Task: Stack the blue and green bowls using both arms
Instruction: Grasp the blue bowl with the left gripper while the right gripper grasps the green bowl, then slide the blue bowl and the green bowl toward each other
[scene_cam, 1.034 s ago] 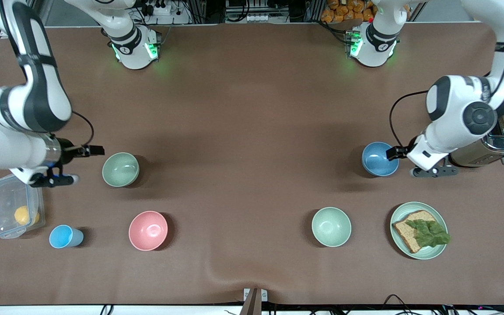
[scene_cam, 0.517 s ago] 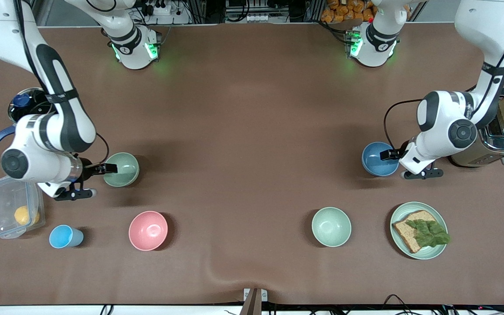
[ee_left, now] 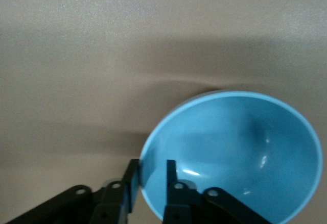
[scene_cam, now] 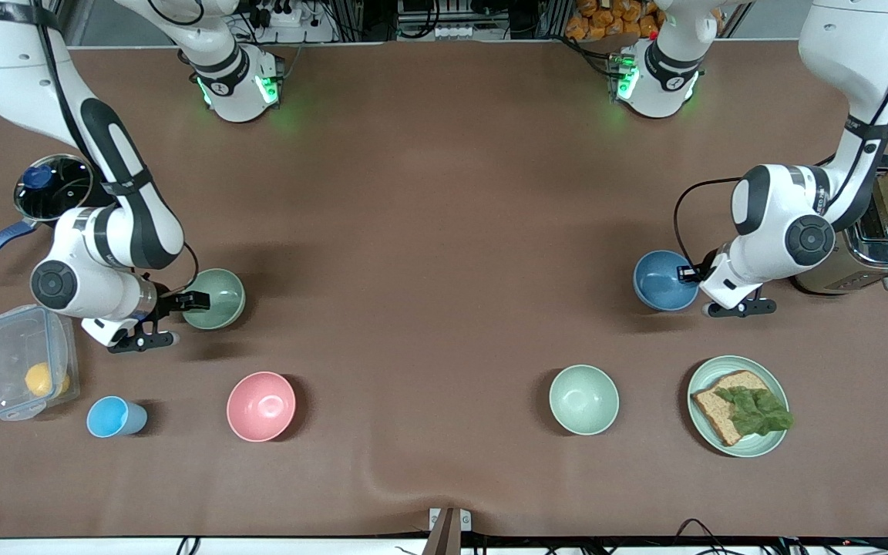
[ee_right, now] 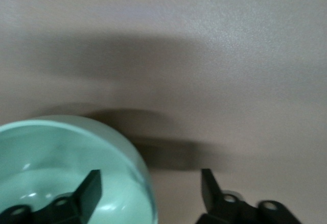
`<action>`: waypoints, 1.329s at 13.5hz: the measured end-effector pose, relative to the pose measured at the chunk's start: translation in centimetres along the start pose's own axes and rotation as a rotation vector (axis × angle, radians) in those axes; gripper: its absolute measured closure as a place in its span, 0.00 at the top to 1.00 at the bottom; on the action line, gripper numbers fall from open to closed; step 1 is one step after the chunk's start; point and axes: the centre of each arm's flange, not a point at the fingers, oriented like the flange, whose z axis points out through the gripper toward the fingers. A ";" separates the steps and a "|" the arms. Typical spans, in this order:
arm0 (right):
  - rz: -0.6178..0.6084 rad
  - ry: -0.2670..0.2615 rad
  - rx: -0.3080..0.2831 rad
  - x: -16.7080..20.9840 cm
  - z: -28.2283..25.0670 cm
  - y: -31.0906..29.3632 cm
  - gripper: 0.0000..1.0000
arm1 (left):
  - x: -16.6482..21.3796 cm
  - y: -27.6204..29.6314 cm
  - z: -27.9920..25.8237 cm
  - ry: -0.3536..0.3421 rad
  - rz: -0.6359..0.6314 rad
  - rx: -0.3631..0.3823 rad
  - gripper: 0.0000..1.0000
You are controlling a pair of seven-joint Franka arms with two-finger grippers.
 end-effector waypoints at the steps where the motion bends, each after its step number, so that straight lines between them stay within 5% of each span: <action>1: -0.003 0.002 0.000 -0.2 0.5 0.0 0.69 | 0.1 0.0 -0.1 0.002 0.000 0.000 0.10; 6: -0.025 -0.003 0.002 -0.2 -0.4 -1.2 0.13 | 0.9 0.1 -1.3 0.030 0.000 -0.003 0.04; 12: -0.004 0.037 -0.009 1.7 -5.8 -13.5 0.06 | 2.1 3.0 -8.4 0.072 0.012 -0.017 0.04; 18: 0.109 0.108 0.172 1.7 -7.6 -33.5 0.06 | 2.2 10.0 -14.8 0.077 0.004 -0.027 0.04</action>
